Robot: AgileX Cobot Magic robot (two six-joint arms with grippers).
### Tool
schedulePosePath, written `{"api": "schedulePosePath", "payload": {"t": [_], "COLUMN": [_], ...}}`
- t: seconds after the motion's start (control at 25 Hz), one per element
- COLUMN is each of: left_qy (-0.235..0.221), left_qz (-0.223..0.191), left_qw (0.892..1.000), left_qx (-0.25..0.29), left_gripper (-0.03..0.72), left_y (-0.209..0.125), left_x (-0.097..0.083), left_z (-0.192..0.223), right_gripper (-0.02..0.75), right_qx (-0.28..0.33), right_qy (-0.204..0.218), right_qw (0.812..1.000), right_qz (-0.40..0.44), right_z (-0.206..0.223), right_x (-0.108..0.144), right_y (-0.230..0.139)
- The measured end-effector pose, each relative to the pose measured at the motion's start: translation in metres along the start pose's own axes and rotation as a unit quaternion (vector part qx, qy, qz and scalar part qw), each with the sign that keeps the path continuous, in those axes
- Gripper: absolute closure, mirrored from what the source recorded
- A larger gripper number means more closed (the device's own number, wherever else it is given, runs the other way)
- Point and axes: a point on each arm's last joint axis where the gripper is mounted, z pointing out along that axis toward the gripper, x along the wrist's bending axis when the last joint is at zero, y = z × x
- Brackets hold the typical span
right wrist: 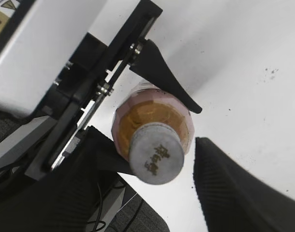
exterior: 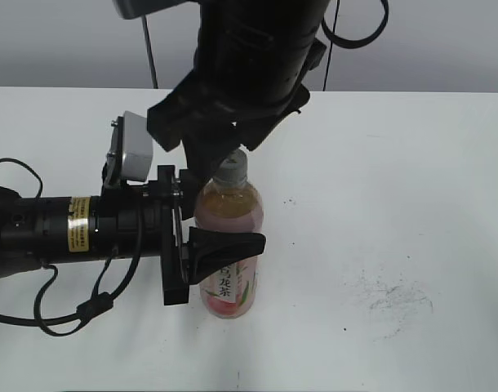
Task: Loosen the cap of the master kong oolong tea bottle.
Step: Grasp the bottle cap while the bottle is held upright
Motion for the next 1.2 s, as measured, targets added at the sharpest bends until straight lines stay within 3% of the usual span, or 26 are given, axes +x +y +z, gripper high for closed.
{"api": "schedulePosePath", "payload": {"t": [0.32, 0.96, 1.2], "left_qy": [0.000, 0.000, -0.002], "left_qz": [0.000, 0.000, 0.001], "left_qw": [1.000, 1.000, 1.000], "left_qx": [0.000, 0.000, 0.000], "left_gripper": [0.241, 0.241, 0.241], "left_y": [0.000, 0.000, 0.000], "left_x": [0.000, 0.000, 0.000], "left_z": [0.000, 0.000, 0.000], "right_gripper": [0.313, 0.346, 0.473], "right_qx": [0.027, 0.011, 0.011], "right_qy": [0.003, 0.002, -0.005], "right_qw": [1.000, 1.000, 0.998], "right_qz": [-0.005, -0.027, -0.062], "right_z": [0.013, 0.005, 0.005], "right_x": [0.000, 0.000, -0.002], "right_y": [-0.009, -0.003, -0.003]}}
